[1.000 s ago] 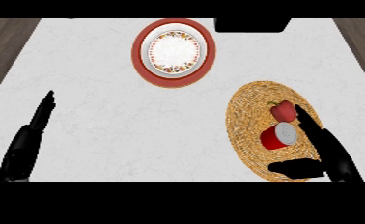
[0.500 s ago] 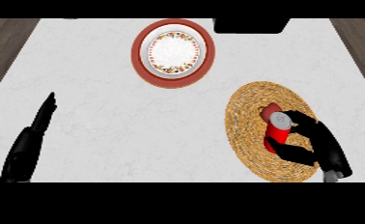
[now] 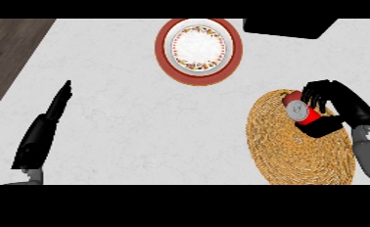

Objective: Pick the can from the placemat and place it in the plate

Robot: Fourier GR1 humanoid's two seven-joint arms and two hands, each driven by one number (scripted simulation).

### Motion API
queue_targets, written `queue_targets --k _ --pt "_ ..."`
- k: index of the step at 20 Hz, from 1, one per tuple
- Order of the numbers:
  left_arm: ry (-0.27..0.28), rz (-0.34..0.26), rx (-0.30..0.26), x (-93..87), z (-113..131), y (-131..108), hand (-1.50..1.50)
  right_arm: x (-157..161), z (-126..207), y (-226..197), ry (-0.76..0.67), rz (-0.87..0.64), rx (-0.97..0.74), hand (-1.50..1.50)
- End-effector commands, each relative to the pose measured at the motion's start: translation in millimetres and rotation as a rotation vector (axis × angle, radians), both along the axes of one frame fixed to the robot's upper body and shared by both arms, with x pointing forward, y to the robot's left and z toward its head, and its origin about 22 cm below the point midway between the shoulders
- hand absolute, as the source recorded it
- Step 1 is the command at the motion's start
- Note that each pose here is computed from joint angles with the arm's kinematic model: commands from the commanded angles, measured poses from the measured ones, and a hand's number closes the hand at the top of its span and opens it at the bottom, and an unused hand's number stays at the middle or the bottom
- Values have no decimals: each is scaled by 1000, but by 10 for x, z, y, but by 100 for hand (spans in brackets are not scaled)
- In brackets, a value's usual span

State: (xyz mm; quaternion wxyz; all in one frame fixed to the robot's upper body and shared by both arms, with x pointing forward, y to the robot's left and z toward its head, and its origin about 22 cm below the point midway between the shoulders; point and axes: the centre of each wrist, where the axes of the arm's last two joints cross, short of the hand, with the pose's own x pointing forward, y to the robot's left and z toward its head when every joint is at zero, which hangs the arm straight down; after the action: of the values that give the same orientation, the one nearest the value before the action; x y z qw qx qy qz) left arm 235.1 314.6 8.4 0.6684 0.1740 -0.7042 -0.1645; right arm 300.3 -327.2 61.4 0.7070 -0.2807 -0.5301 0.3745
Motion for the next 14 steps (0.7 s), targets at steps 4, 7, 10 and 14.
queue_targets --k 4,7,10,14 --pt "-11 -73 6 147 44 -164 0 525 598 -346 -114 80 -301 150" --pt "-14 -60 -7 215 96 -183 0 727 756 -341 -231 95 -289 150" --pt "-7 -37 -6 216 79 -93 0 855 831 -359 -360 107 -283 150" --pt "20 -37 -5 63 -54 -55 0 1017 999 -332 -553 162 -217 150"
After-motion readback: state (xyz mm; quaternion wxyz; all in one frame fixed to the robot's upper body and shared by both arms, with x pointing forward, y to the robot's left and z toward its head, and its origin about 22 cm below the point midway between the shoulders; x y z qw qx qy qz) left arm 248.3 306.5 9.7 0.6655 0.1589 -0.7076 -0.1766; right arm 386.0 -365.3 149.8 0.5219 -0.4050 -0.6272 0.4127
